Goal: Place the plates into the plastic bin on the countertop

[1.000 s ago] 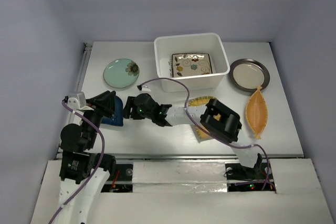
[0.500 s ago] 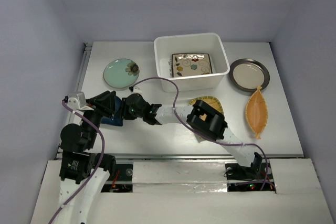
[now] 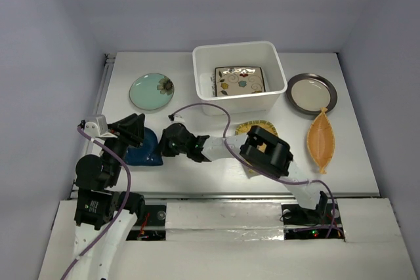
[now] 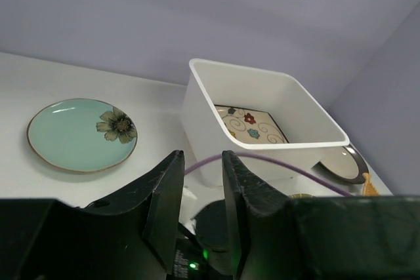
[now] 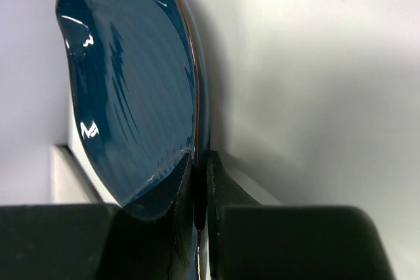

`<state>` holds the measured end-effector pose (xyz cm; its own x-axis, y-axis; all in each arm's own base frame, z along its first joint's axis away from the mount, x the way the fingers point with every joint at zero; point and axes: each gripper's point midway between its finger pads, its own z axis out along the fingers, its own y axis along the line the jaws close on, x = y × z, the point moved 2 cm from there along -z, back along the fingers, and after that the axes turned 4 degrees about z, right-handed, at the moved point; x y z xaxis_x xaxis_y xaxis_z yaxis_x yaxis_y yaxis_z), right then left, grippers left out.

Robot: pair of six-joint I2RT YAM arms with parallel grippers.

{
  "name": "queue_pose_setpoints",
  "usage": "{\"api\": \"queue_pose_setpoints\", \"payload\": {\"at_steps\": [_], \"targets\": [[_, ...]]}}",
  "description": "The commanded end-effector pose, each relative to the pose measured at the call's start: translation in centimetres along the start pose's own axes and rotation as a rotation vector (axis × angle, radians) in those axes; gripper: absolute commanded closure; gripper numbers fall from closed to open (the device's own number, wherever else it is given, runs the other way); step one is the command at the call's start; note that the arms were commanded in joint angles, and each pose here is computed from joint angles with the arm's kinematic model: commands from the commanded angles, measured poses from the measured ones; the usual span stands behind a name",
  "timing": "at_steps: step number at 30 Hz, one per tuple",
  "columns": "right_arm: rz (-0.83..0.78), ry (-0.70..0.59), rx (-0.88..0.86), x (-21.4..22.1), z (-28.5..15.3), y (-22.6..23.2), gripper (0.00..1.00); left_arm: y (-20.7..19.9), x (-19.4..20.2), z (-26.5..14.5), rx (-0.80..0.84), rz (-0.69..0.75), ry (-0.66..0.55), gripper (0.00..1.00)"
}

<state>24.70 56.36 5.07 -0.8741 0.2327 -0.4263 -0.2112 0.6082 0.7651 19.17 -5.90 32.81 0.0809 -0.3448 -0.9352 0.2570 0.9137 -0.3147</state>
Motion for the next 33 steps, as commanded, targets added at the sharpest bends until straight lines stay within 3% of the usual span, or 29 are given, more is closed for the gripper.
{"api": "queue_pose_setpoints", "payload": {"at_steps": [1, 13, 18, 21, 27, 33], "targets": [[-0.05, -0.168, -0.195, -4.0, -4.8, 7.9, 1.0, -0.5, -2.4, -0.3, 0.005, 0.002, -0.069, 0.73], [-0.206, -0.476, -0.188, -14.1, -23.0, 11.3, 1.0, 1.5, -3.2, -1.0, -0.13, -0.026, -0.117, 0.8], [-0.261, -0.588, -0.099, -21.3, -30.0, 8.2, 1.0, 1.5, -3.0, -1.0, -0.129, -0.024, -0.11, 1.0], [-0.298, -0.637, -0.016, -25.9, -33.5, 5.2, 1.0, 1.5, -3.0, -1.0, -0.131, -0.024, -0.109, 1.0], [-0.374, -0.57, 0.122, -30.8, -33.9, 0.8, 1.0, 1.5, -3.0, -0.9, -0.13, -0.025, -0.107, 1.0], [-0.342, -0.532, 0.175, -35.2, -33.4, -3.5, 1.0, 1.6, -2.8, -0.9, -0.135, -0.024, -0.099, 0.96]]}}
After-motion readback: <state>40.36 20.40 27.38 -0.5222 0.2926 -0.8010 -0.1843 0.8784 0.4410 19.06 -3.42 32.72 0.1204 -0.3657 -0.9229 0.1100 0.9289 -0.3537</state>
